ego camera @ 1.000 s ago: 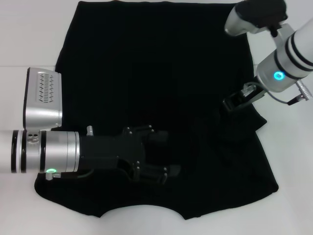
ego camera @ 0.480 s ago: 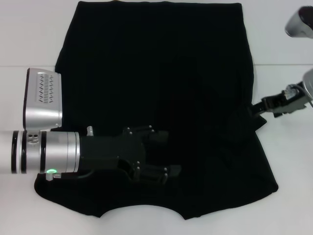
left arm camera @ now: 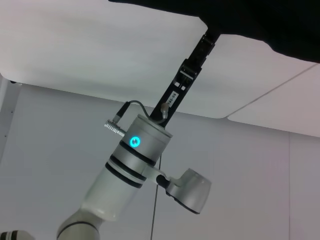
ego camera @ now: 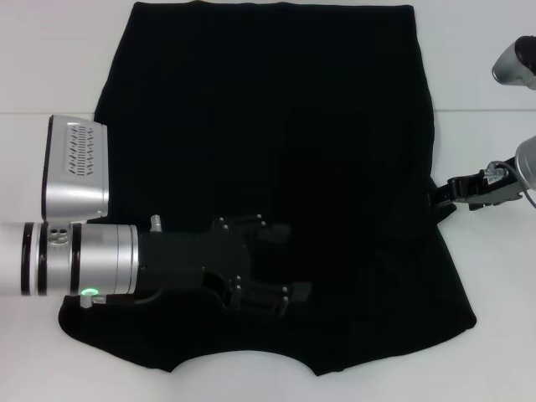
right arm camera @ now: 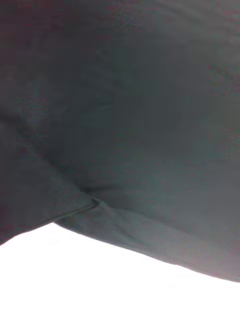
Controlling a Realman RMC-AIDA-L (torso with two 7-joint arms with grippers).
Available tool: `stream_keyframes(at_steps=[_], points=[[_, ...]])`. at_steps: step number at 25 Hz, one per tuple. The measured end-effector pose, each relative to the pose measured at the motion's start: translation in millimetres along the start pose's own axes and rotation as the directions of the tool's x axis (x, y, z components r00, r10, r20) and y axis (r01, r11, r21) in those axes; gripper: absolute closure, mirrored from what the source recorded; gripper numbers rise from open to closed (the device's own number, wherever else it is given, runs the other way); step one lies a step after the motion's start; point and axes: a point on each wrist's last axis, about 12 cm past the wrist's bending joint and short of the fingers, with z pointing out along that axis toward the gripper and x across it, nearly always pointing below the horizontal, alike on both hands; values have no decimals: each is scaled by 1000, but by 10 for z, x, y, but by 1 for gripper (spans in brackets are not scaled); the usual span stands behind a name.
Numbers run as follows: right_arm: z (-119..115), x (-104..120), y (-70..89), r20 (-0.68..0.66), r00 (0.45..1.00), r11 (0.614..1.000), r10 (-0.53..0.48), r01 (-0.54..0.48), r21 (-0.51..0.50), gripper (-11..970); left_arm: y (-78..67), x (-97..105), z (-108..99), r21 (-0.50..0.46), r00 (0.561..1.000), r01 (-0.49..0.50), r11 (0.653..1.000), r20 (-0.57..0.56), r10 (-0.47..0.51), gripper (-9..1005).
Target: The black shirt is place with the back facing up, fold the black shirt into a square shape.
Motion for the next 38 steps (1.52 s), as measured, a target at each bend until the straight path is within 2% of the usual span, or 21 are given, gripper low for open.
stream_keyframes(at_steps=[12, 17, 29, 38], points=[[56, 3, 63, 23, 1000, 1000, -6, 6, -1, 154, 10, -8, -9, -1, 1000, -3, 1000, -1, 3, 78], [63, 13, 50, 25, 1000, 1000, -6, 6, 4, 379, 12, -10, -10, -3, 1000, -2, 1000, 2, 2, 78], [103, 38, 18, 39, 999, 1000, -2, 1, 22, 478, 20, -10, -17, -8, 1000, 0, 1000, 1, 0, 78], [118, 44, 74, 35, 999, 1000, -22, 22, 6, 548, 29, -16, -12, -12, 1000, -2, 1000, -1, 2, 79]])
